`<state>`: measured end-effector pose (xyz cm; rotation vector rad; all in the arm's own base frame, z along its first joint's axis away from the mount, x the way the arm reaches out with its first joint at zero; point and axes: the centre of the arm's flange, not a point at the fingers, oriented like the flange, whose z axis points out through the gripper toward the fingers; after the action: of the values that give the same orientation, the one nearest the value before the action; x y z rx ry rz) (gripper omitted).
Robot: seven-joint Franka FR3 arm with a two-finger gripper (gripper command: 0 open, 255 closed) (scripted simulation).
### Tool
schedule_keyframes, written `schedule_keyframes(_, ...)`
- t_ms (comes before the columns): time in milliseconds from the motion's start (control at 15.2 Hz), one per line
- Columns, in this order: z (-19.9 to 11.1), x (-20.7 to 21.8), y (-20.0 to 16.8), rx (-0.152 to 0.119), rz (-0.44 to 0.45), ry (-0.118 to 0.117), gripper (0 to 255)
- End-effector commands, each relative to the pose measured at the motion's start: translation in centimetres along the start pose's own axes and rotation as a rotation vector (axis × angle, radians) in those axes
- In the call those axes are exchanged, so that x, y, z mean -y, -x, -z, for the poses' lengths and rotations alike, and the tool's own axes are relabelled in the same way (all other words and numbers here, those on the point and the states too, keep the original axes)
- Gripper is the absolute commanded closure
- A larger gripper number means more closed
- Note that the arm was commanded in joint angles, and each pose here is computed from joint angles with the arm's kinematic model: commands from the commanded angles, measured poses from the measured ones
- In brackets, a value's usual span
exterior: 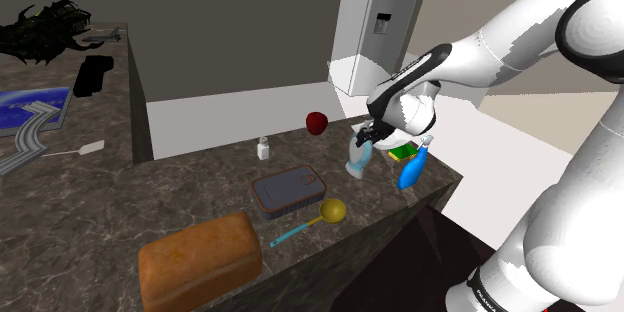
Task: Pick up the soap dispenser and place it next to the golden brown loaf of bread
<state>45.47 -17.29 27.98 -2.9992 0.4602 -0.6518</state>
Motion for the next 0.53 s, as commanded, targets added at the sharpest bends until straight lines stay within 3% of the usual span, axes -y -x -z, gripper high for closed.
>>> schedule_keyframes(0,0.7,0.1,-0.3,0.000,0.001,0.000,255)
schedule_keyframes(462,4.1,0.5,-1.8,0.000,0.001,0.000,255)
